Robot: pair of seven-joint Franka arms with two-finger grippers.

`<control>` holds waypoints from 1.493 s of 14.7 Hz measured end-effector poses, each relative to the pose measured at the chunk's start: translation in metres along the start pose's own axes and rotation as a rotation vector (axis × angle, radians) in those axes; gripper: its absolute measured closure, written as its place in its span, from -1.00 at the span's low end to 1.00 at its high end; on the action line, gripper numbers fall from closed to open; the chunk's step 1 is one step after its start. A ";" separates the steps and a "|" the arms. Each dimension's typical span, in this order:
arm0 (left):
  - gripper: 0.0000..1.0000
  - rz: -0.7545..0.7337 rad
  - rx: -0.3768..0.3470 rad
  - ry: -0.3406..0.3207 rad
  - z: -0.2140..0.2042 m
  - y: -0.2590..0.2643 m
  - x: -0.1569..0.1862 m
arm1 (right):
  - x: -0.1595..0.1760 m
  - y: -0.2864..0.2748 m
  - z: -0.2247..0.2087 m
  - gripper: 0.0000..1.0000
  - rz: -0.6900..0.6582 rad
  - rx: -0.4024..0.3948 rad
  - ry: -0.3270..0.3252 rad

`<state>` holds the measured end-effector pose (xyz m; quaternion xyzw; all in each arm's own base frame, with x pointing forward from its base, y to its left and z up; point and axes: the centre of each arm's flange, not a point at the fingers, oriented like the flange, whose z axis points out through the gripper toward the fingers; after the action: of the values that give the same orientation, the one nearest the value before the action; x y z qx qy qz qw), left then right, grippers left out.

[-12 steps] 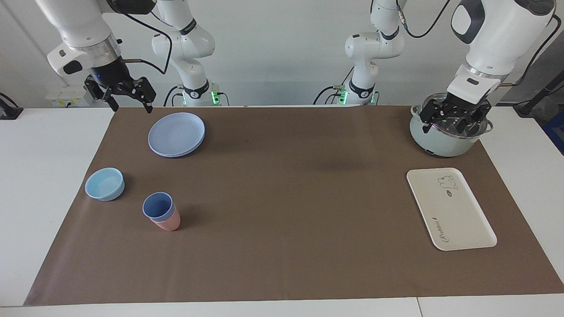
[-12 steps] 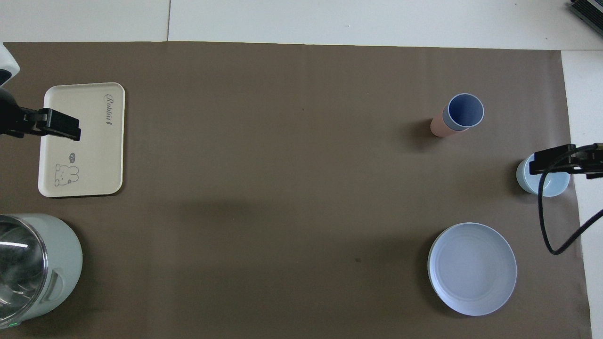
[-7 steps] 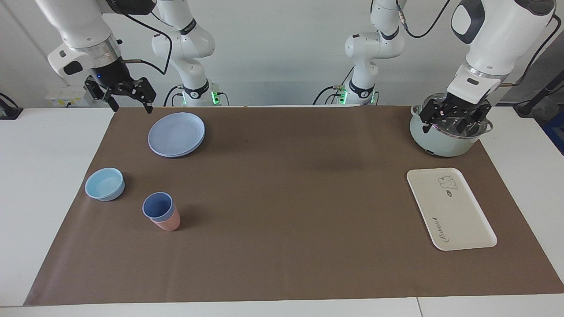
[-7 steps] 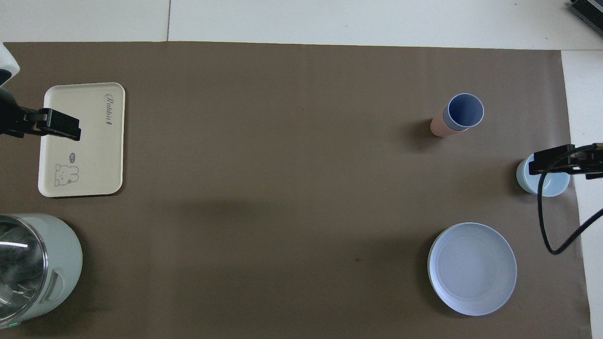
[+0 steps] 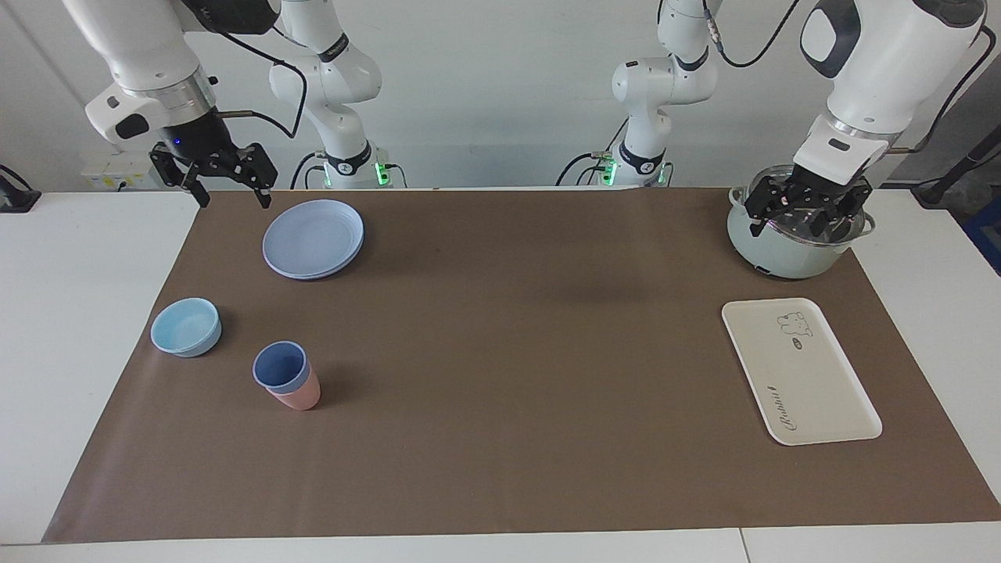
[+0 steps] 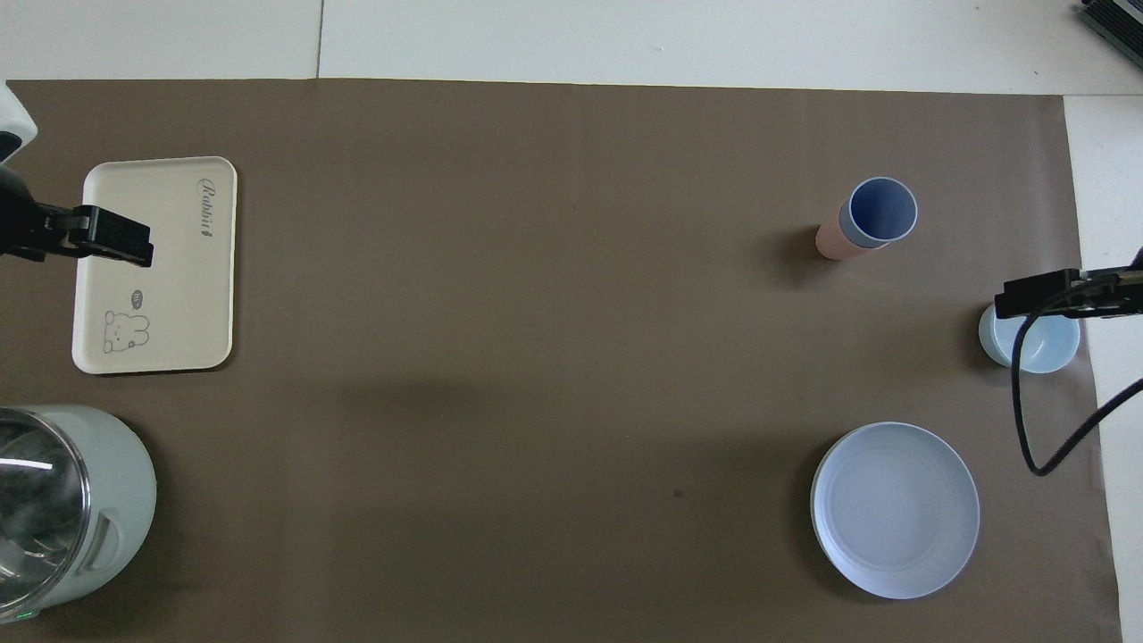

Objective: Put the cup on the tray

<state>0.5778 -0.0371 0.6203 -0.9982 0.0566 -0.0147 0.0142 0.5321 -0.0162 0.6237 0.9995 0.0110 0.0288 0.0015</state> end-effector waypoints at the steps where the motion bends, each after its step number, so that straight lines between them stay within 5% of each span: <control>1: -1.00 0.000 0.000 0.000 0.000 0.000 0.000 | 0.002 0.006 0.008 -1.00 -0.048 -0.001 0.021; 4: -1.00 0.000 0.000 0.000 0.000 0.000 0.000 | 0.005 0.033 0.047 -1.00 -0.212 0.003 0.096; 12: -1.00 0.000 0.000 0.000 0.000 0.000 0.000 | 0.010 0.116 0.156 -1.00 -0.490 0.231 0.356; 22: -1.00 0.000 0.000 0.000 0.000 0.000 0.000 | 0.031 0.129 0.282 -1.00 -0.488 0.463 0.682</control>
<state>0.5778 -0.0371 0.6204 -0.9982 0.0566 -0.0148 0.0142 0.5822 -0.1452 0.3445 0.8752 0.2514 0.3509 -0.2183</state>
